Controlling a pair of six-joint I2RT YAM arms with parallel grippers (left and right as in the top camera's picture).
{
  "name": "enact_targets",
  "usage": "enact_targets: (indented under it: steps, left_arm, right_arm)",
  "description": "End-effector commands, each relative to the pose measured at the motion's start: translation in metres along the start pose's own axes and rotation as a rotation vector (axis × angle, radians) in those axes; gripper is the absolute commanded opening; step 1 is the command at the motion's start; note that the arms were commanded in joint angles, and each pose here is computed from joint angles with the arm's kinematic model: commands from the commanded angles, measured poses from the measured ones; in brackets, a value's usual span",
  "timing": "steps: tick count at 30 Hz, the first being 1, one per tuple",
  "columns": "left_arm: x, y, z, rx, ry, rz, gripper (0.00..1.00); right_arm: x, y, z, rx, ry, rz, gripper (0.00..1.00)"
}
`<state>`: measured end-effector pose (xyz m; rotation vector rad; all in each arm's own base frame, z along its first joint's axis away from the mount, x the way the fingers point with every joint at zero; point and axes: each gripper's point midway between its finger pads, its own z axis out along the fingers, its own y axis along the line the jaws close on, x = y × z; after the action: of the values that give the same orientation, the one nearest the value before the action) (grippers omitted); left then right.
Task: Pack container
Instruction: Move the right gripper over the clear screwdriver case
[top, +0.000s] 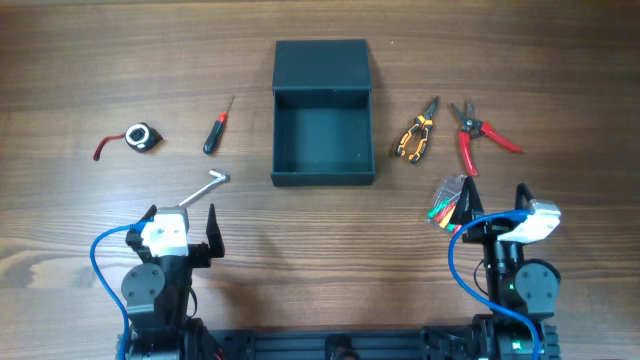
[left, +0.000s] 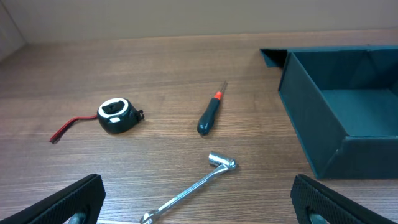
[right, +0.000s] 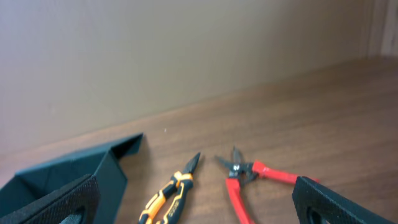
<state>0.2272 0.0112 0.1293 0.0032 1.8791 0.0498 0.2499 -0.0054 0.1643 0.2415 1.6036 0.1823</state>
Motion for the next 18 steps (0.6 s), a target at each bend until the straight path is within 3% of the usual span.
enact_targets:
  steps: [1, 7, 10, 12, 18]
  left_arm:
    - [0.002, 0.000, 0.001, -0.001, 0.007, 0.003, 1.00]
    - [0.002, 0.000, 0.001, 0.001, 0.006, 0.002, 1.00]
    - [0.000, -0.009, 0.001, 0.054, 0.000, -0.012, 1.00]
    - [-0.007, -0.015, 0.000, 0.089, -0.024, -0.116, 1.00]
    - [-0.013, -0.016, 0.000, 0.099, -0.015, -0.323, 1.00]
  right_arm:
    - [0.021, 0.005, 0.004, -0.035, 0.095, 0.022, 1.00]
    - [0.049, 0.005, 0.006, -0.045, 0.218, 0.029, 1.00]
    - [0.060, 0.004, 0.007, -0.027, 0.266, 0.115, 1.00]
    - [0.067, 0.005, 0.007, -0.025, 0.299, 0.194, 1.00]
    - [0.065, 0.027, 0.007, -0.125, 0.381, 0.191, 1.00]
